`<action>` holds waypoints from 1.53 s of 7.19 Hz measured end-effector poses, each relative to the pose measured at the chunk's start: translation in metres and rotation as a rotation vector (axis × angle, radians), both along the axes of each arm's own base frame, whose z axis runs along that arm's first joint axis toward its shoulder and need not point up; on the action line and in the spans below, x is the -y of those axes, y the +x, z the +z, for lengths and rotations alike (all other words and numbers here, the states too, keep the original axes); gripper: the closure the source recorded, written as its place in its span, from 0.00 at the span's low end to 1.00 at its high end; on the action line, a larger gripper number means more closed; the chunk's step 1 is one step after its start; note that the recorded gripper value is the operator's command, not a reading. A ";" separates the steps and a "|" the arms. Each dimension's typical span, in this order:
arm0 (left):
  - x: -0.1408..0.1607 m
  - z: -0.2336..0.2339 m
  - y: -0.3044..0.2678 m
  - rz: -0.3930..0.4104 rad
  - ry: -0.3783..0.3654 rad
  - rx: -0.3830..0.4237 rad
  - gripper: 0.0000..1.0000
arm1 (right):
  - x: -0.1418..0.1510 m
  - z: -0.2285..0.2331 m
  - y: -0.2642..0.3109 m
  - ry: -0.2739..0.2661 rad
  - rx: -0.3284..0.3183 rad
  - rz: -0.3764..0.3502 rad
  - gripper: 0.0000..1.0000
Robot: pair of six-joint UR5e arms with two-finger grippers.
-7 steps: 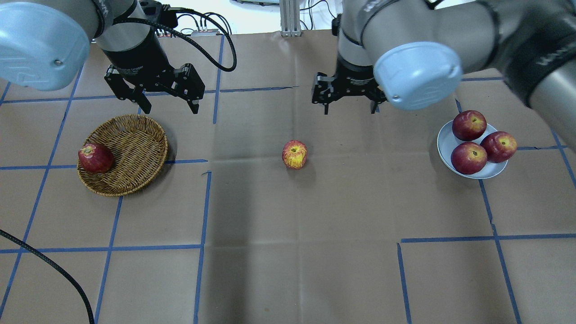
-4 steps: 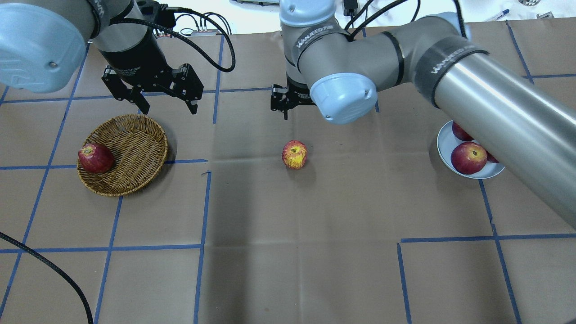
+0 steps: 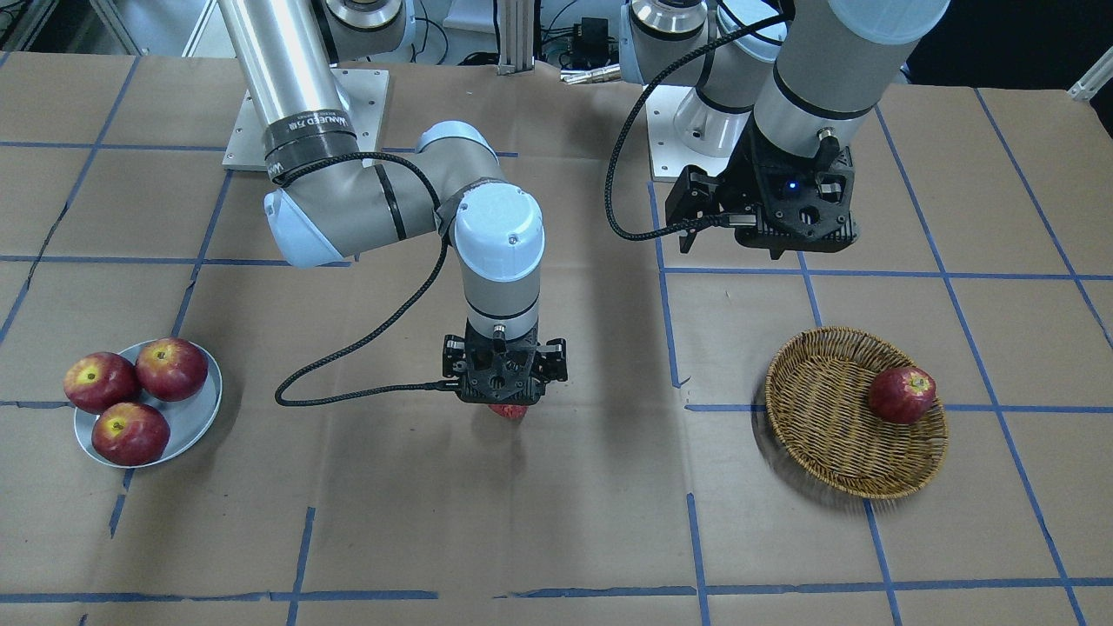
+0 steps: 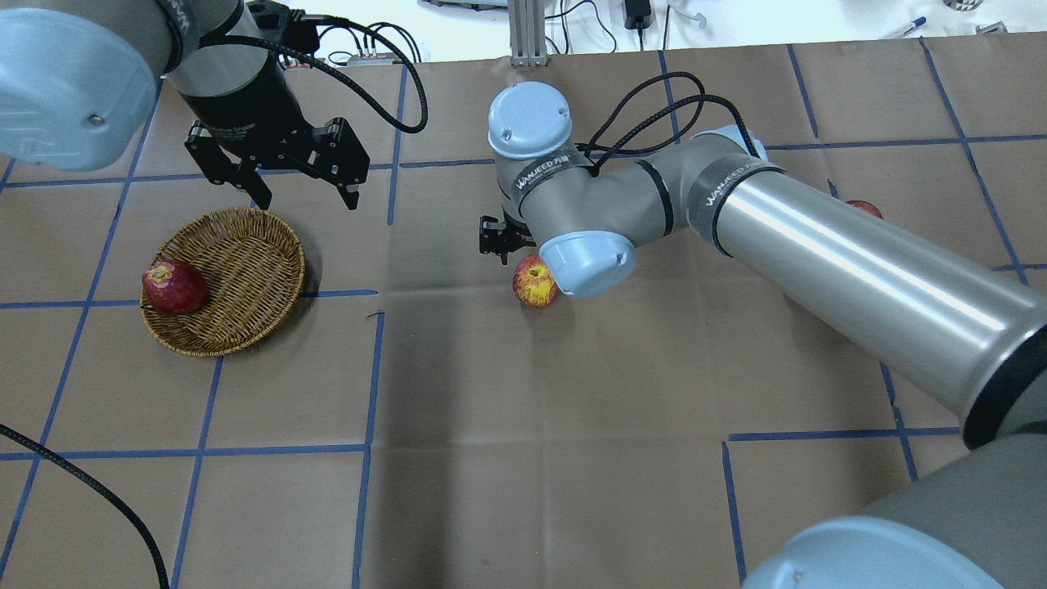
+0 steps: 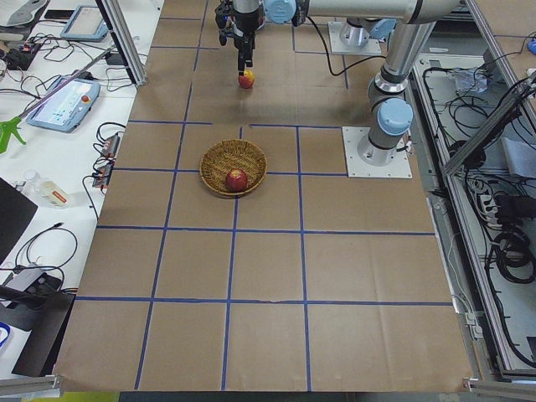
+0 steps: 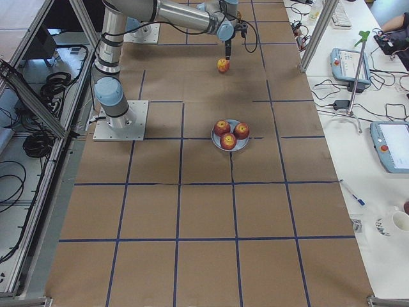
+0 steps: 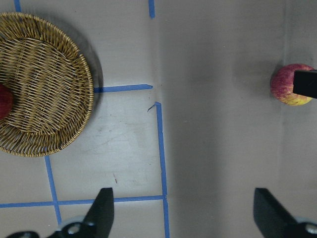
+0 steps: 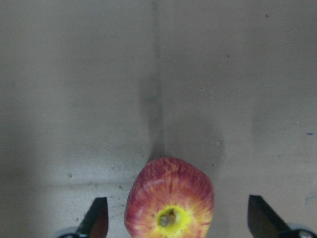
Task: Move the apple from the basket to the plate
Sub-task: 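Move the right gripper over the apple and close on it, then lift the apple with the right gripper and carry it over the plate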
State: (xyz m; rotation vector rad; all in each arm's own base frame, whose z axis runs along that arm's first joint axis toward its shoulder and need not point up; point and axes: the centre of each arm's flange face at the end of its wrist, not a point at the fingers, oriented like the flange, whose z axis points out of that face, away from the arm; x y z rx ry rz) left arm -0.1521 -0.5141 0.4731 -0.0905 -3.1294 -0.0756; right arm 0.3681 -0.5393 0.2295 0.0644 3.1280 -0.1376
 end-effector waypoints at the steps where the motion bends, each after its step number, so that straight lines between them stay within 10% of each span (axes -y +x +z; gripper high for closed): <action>1: 0.000 0.000 0.000 0.000 0.001 0.000 0.01 | -0.003 -0.015 -0.001 0.005 -0.002 0.003 0.00; 5: 0.000 0.000 0.001 0.002 0.000 0.000 0.01 | -0.001 -0.042 0.000 0.017 -0.009 0.043 0.16; 8: 0.000 0.000 0.001 0.002 0.001 0.000 0.01 | 0.003 -0.040 0.002 -0.010 -0.002 0.067 0.45; 11: 0.000 -0.001 0.001 0.002 0.002 0.000 0.01 | 0.010 -0.019 0.002 -0.045 0.009 0.072 0.45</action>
